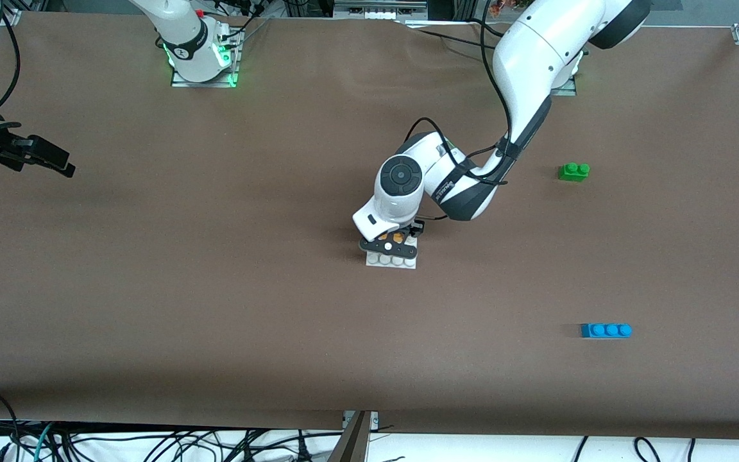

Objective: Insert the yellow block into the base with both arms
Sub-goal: 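Press the yellow block down onto the plate studs with the left gripper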

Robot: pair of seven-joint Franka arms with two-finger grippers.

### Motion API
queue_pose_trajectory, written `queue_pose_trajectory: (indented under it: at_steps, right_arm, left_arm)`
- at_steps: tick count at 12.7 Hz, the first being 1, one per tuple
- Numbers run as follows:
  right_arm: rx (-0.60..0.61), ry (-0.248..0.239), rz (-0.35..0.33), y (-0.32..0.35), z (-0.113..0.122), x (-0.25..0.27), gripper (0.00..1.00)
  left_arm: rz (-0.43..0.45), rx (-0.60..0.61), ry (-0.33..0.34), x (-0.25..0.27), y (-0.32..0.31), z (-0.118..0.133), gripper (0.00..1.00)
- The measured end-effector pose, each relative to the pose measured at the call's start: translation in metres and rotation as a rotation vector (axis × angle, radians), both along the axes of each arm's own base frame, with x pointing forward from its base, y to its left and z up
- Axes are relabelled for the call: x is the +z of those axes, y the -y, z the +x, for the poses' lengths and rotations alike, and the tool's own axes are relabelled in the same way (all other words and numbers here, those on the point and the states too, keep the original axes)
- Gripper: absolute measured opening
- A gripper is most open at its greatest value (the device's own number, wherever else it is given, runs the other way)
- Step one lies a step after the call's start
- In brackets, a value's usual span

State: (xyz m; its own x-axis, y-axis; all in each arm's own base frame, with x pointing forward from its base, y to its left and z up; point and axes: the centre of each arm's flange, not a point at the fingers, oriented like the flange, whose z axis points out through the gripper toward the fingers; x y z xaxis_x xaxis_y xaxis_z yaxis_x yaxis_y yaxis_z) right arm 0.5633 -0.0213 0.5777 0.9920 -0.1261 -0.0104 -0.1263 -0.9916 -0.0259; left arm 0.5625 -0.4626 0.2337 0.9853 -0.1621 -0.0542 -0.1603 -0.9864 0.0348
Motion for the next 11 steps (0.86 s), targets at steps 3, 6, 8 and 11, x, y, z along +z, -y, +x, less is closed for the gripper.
queue_pose_trajectory:
  at_steps: [3, 6, 8, 11]
  right_arm:
    - [0.000, 0.000, 0.000, 0.0000, 0.0000, 0.0000, 1.00]
    - [0.000, 0.000, 0.000, 0.0000, 0.0000, 0.0000, 1.00]
    - [0.000, 0.000, 0.000, 0.0000, 0.0000, 0.0000, 1.00]
    - [0.000, 0.000, 0.000, 0.0000, 0.0000, 0.0000, 1.00]
  left_arm:
    - [0.019, -0.018, 0.021, -0.0003, -0.0011, 0.0011, 0.63]
    - [0.020, -0.018, 0.021, -0.0005, -0.0014, 0.0013, 0.63]
    - [0.023, -0.020, 0.024, -0.0008, -0.0014, 0.0013, 0.63]
    - [0.025, -0.024, 0.026, -0.0010, -0.0009, 0.0009, 0.63]
